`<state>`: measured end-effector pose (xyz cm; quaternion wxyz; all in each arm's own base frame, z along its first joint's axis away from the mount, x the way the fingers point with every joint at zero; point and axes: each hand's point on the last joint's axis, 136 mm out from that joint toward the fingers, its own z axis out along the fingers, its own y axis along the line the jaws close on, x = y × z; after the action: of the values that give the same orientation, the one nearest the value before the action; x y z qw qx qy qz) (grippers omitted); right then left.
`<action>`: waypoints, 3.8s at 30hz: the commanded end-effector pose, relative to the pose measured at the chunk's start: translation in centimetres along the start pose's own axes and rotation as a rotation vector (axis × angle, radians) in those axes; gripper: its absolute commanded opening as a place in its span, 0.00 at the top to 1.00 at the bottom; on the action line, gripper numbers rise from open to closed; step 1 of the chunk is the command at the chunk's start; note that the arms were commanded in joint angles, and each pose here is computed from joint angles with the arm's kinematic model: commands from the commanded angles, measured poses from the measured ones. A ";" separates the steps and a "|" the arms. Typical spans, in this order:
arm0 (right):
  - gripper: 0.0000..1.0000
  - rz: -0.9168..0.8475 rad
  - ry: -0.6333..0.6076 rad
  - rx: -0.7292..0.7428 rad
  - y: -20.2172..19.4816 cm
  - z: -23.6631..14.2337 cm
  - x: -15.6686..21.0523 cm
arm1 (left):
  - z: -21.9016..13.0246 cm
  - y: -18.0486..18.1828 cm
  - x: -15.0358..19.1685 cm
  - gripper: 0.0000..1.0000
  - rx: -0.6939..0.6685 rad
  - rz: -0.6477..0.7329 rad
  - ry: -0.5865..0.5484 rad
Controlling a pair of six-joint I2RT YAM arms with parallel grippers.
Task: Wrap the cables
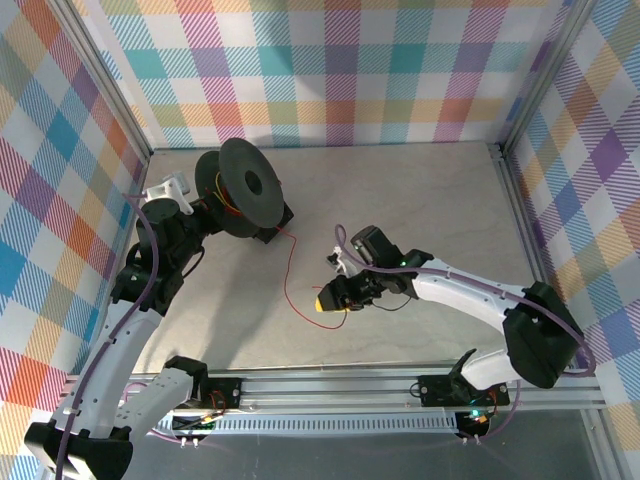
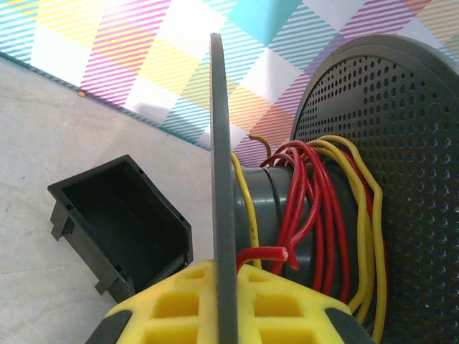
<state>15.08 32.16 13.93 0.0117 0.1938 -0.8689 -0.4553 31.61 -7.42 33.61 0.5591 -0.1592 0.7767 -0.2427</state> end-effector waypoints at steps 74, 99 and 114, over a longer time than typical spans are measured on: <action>1.00 -0.139 -0.877 -0.228 20.1 -30.3 -21.8 | 8.0 -6.5 20.0 1.00 -0.326 0.476 0.625; 1.00 -0.274 -0.591 -0.384 22.6 -16.2 -6.5 | 15.4 -3.5 14.0 1.00 -0.396 -0.128 0.564; 1.00 -0.094 -0.543 -0.239 10.8 -10.5 0.7 | 17.0 -1.2 7.4 1.00 -0.231 -0.532 0.464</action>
<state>16.54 29.31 27.30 -0.2622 0.0780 -0.7915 -0.5465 38.49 -19.44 18.18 0.1344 -0.2776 0.9199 -0.2423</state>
